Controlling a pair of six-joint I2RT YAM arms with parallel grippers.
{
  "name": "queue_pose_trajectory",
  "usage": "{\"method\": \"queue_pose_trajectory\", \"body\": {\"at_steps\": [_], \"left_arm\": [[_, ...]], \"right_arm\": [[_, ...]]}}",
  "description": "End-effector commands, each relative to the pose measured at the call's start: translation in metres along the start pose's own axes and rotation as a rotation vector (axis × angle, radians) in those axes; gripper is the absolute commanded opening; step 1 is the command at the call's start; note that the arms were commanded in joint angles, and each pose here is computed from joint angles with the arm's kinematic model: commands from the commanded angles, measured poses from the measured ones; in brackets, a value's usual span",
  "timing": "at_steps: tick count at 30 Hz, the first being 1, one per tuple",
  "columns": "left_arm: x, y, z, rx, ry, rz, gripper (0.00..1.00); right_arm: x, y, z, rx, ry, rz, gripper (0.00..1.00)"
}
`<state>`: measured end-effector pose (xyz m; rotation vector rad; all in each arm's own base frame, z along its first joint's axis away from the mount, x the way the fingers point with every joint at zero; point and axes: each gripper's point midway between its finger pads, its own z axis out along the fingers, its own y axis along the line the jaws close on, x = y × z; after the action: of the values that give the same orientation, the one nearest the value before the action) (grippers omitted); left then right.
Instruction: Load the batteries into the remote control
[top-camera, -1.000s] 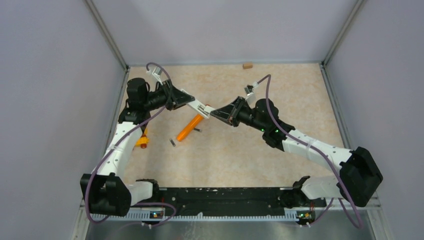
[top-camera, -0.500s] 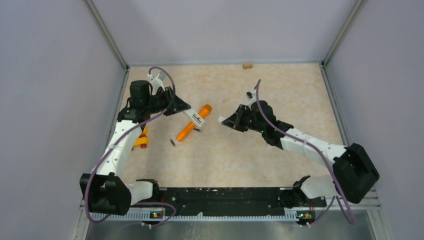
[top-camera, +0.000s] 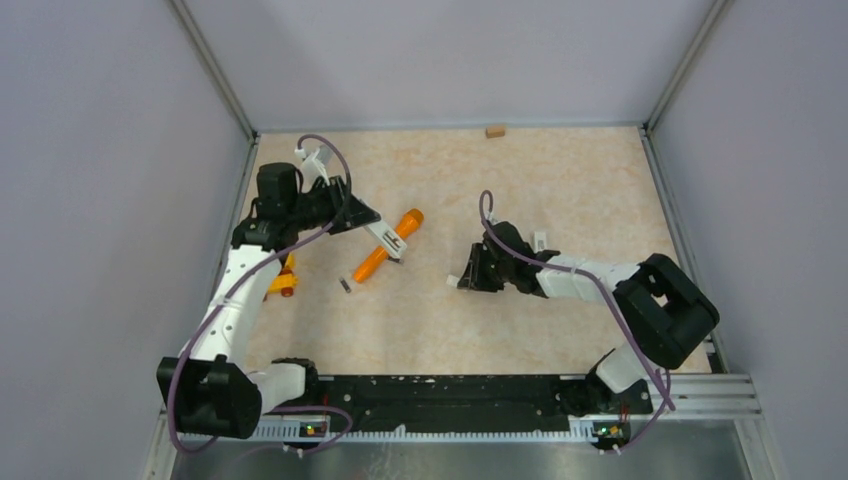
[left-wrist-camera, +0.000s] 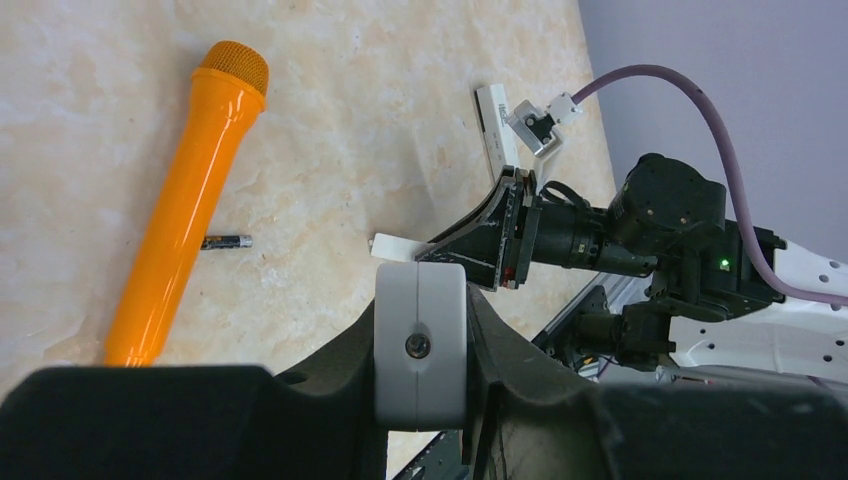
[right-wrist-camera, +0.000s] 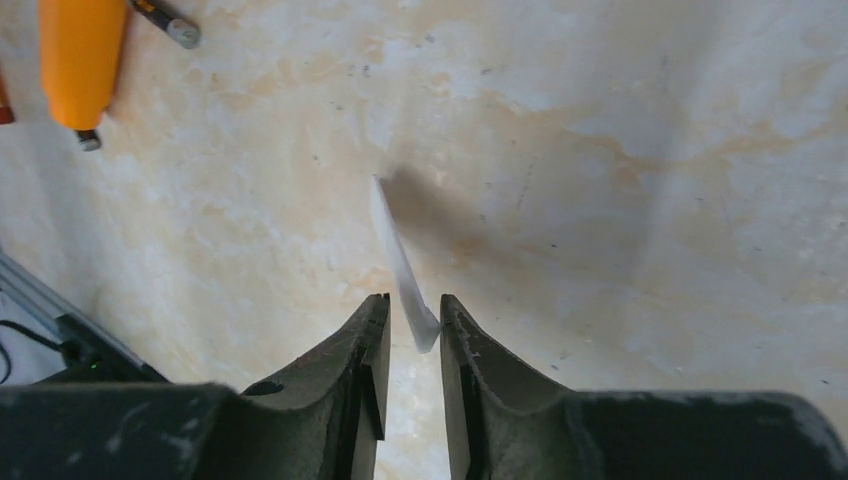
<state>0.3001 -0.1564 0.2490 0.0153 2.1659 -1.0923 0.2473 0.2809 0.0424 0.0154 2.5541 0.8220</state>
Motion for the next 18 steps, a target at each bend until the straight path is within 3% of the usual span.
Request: {"method": "queue_pose_trajectory", "body": {"at_steps": [1, 6, 9, 14, 18], "left_arm": [[-0.011, -0.018, -0.010, 0.043, -0.045, 0.082, 0.00], [-0.017, -0.016, -0.013, 0.009, -0.075, 0.092, 0.00], [-0.029, 0.002, -0.021, -0.135, -0.144, 0.086, 0.00], [-0.047, 0.025, -0.043, -0.334, -0.260, 0.090, 0.00], [-0.063, 0.044, -0.071, -0.521, -0.387, 0.064, 0.00]], "right_arm": [[-0.013, -0.018, -0.003, 0.110, -0.037, -0.018, 0.29], [-0.026, -0.024, -0.012, 0.176, -0.076, -0.055, 0.44], [-0.037, -0.005, -0.019, 0.129, -0.119, -0.121, 0.54], [-0.038, 0.047, -0.017, 0.047, -0.159, -0.286, 0.59], [-0.025, 0.101, 0.000, -0.029, -0.178, -0.374, 0.57]]}}
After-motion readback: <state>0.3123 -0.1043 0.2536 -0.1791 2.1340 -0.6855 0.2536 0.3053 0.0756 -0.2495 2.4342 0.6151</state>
